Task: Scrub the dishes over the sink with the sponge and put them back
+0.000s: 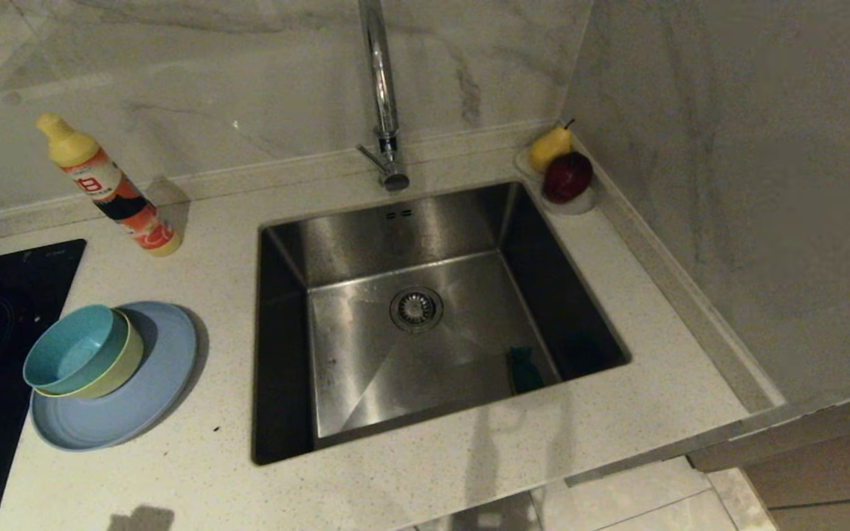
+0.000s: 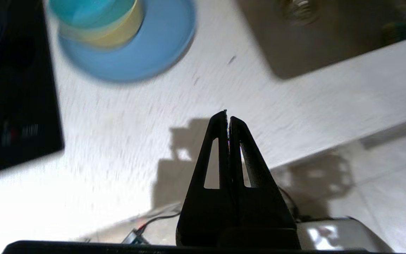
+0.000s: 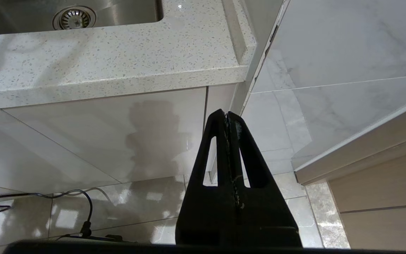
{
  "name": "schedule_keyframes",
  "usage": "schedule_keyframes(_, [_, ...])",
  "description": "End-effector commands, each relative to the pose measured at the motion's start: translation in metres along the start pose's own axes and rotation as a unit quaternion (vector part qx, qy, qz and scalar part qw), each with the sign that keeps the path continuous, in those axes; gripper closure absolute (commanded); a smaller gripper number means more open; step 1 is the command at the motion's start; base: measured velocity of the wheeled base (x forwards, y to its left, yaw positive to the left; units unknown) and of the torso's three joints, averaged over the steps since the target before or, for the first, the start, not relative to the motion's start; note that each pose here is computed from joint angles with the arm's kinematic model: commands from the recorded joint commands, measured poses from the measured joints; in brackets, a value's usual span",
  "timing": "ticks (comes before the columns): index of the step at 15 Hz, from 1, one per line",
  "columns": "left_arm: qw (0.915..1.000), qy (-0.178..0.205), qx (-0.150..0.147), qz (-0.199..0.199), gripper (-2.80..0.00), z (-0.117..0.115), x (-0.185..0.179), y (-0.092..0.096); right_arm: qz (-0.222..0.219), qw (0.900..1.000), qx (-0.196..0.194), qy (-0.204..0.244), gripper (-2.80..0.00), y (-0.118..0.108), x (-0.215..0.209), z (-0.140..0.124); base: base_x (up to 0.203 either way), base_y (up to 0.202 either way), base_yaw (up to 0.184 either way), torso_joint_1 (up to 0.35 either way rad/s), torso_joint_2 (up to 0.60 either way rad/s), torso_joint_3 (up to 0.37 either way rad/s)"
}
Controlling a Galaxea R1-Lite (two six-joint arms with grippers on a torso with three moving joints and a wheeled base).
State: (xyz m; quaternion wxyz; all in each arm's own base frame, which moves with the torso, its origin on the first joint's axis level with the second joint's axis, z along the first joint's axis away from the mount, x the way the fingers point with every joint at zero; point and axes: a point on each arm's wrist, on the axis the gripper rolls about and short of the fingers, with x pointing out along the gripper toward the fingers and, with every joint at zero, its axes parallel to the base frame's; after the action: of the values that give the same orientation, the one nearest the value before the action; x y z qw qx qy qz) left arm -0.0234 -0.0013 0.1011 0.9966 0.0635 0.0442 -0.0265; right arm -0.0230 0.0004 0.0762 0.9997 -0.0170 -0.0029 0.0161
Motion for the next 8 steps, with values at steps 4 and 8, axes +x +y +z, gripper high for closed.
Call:
schedule_keyframes(4, [0.9976, -0.044, -0.049, 0.02, 0.0, -0.0262, 0.0034, -0.0022, 0.001, 1.0, 0.0, -0.001, 0.0, 0.0, -0.0001, 0.0, 0.0, 0.0, 0.0, 0.0, 0.0, 0.0])
schedule_keyframes(8, [0.9938, -0.057, -0.085, 0.043, 0.0, -0.025, 0.0037, -0.001, 0.0, 1.0, 0.0, -0.002, 0.0, 0.0, -0.0002, 0.0, 0.0, 0.0, 0.0, 0.0, 0.0, 0.0])
